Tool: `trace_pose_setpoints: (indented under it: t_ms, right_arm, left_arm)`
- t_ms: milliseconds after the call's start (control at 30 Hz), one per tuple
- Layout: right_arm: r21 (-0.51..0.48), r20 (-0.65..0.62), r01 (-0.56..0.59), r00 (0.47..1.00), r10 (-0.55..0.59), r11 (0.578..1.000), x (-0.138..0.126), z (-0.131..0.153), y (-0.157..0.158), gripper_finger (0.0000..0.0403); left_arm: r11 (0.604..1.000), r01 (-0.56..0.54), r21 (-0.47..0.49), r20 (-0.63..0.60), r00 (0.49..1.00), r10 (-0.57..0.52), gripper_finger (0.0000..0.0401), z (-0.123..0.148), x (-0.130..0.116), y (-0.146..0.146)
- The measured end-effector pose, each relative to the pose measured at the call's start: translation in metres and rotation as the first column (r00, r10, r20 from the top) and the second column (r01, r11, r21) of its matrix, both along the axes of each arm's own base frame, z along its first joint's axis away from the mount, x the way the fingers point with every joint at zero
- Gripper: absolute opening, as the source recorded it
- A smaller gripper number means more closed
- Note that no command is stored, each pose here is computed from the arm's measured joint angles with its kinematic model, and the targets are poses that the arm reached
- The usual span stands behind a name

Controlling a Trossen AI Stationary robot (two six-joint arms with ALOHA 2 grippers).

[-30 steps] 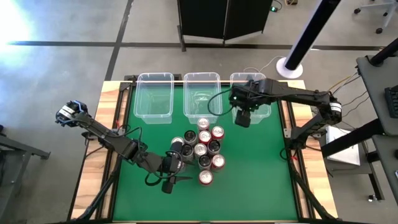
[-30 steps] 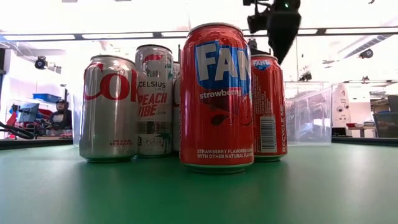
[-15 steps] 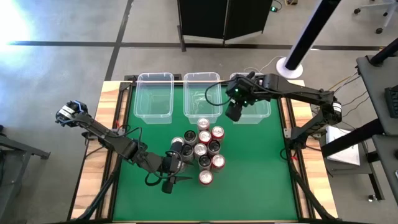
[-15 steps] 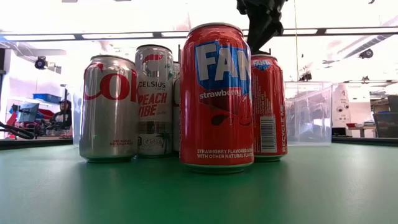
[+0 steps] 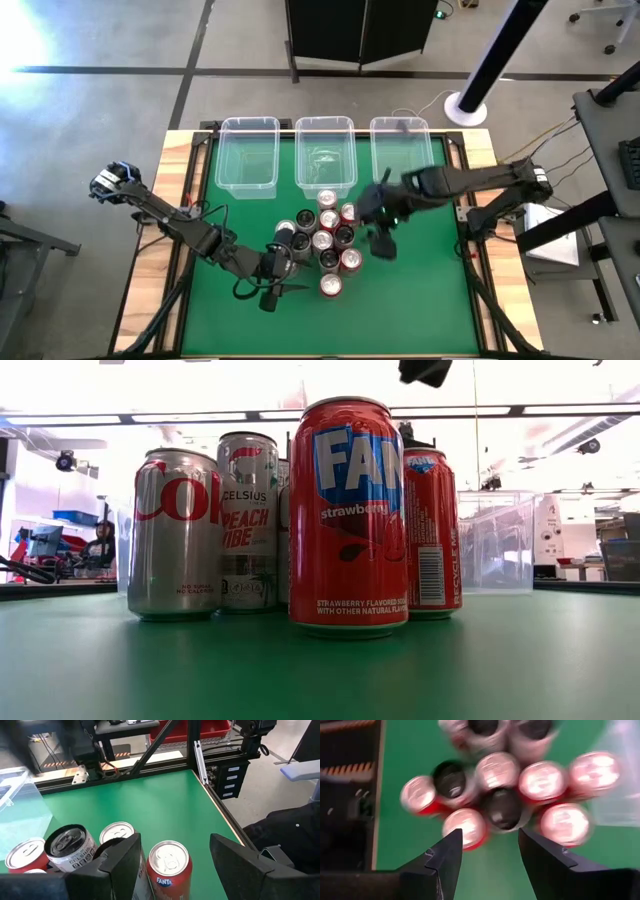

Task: Sort soda cans
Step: Put the top right white soda can into the top right transparent bin

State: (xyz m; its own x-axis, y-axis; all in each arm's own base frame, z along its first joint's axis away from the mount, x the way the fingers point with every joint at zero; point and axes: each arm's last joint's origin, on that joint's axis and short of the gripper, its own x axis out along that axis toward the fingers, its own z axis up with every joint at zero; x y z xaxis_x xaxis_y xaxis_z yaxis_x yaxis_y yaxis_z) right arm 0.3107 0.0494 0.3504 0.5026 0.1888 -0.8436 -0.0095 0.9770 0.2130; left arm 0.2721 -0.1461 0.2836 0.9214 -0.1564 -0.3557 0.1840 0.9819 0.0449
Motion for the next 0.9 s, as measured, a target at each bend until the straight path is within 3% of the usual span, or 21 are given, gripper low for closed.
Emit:
trace_pose_setpoints:
  t_ms: [233, 467, 600, 767, 900]
  right_arm:
    - [-0.011, 0.009, -0.11, 0.994, 0.11, 0.994, 0.009, -0.013, 0.037, 0.0191]
    - [-0.108, -0.064, -0.109, 0.993, 0.103, 0.988, 0.027, -0.04, 0.04, 0.0199]
    - [-0.176, -0.09, -0.133, 0.989, 0.118, 0.975, 0.035, -0.052, 0.04, 0.0234]
    - [-0.305, -0.033, -0.127, 0.992, 0.123, 0.944, 0.042, -0.039, 0.038, 0.0301]
    - [-0.328, -0.02, -0.11, 0.994, 0.11, 0.938, 0.046, -0.037, 0.031, 0.0344]
  left_arm:
    - [1.0, 0.001, -0.005, 0.017, 1.0, -0.001, 0.0221, 0.001, 0.0, 0.0]
    - [1.0, 0.009, 0.011, 0.033, 0.999, -0.009, 0.0221, 0.002, 0.001, 0.0]
    - [1.0, 0.009, 0.016, 0.029, 1.0, -0.01, 0.0221, 0.002, 0.001, 0.0]
    - [1.0, 0.009, 0.021, 0.023, 1.0, -0.01, 0.0221, 0.001, 0.001, 0.0]
    - [1.0, 0.009, 0.021, 0.023, 1.0, -0.01, 0.0221, 0.001, 0.001, 0.0]
